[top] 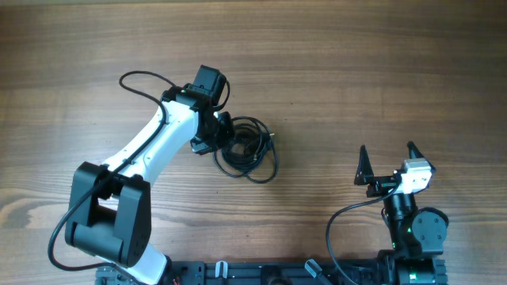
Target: Untangle cables
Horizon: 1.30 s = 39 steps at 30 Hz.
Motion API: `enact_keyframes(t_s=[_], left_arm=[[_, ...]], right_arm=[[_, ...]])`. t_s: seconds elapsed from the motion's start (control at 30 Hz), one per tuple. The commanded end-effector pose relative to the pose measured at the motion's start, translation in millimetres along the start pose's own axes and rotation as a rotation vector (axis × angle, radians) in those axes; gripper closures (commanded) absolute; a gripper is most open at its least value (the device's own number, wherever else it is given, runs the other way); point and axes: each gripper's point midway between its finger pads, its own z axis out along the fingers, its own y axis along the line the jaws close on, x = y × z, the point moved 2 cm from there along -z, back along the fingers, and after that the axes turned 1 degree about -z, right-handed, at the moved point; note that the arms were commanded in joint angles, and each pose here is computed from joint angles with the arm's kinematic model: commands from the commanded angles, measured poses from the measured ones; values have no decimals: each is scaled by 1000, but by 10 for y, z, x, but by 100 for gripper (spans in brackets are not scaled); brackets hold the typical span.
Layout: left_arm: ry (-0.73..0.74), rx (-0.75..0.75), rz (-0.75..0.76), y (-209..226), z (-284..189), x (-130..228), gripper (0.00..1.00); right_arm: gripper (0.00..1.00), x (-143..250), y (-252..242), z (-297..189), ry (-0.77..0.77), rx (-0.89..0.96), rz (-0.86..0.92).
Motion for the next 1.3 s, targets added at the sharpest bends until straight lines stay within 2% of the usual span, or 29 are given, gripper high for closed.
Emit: enact_keyframes(t_s=[0.0, 0.03, 0.07, 0.1, 0.13, 0.17, 0.2, 0.27, 0.33, 0.4, 0.5, 0.57, 0.63, 0.8, 0.93, 1.07, 1.13, 1.27], left_arm=[[-24, 54, 57, -105, -186, 0, 96], [-41, 66, 73, -124, -240, -10, 96], [-64, 85, 73, -152, -310, -26, 96], [-85, 101, 79, -177, -376, -37, 96], [-106, 130, 87, -217, -476, -30, 96], [-110, 138, 89, -226, -504, -24, 96], [-112, 149, 91, -240, -531, -15, 96], [-101, 200, 100, -309, -597, 27, 96], [-101, 266, 110, -389, -704, 52, 96], [-116, 326, 126, -461, -846, 85, 96], [-144, 397, 152, -536, -1059, 148, 96], [-138, 481, 182, -636, -1218, 233, 96], [-125, 546, 179, -693, -1367, 328, 96], [-157, 610, 176, -704, -1586, 365, 96], [-154, 677, 149, -641, -1738, 332, 96], [-76, 782, 185, -740, -1840, 456, 96], [-61, 888, 227, -877, -1992, 478, 96], [-74, 978, 226, -1007, -2164, 425, 96]], right_arm=[[0, -18, -12, -1, -8, 10, 15], [0, -39, 4, -1, -18, -1, 22], [0, -30, 119, -5, -9, -77, 115], [0, -58, 335, -37, 14, -223, 376], [0, -83, 522, -93, 103, -346, 796], [0, -154, 537, -103, 101, -367, 916], [0, -264, 566, -125, 67, -410, 918], [0, -936, 679, -375, -207, -616, 748], [0, -1314, 679, -522, -287, -638, 690], [0, -1414, 676, -505, -168, -558, 590], [0, -1379, 621, -394, 119, -424, 476], [0, -1391, 629, -289, 250, -409, 497], [0, -1392, 772, -183, 333, -512, 527], [0, -1013, 847, -60, 571, -502, 700], [0, -909, 951, -17, 610, -614, 605], [0, -917, 1014, 20, 560, -719, 469], [0, -850, 1026, 40, 591, -729, 475], [0, -757, 1065, 86, 641, -756, 506]])
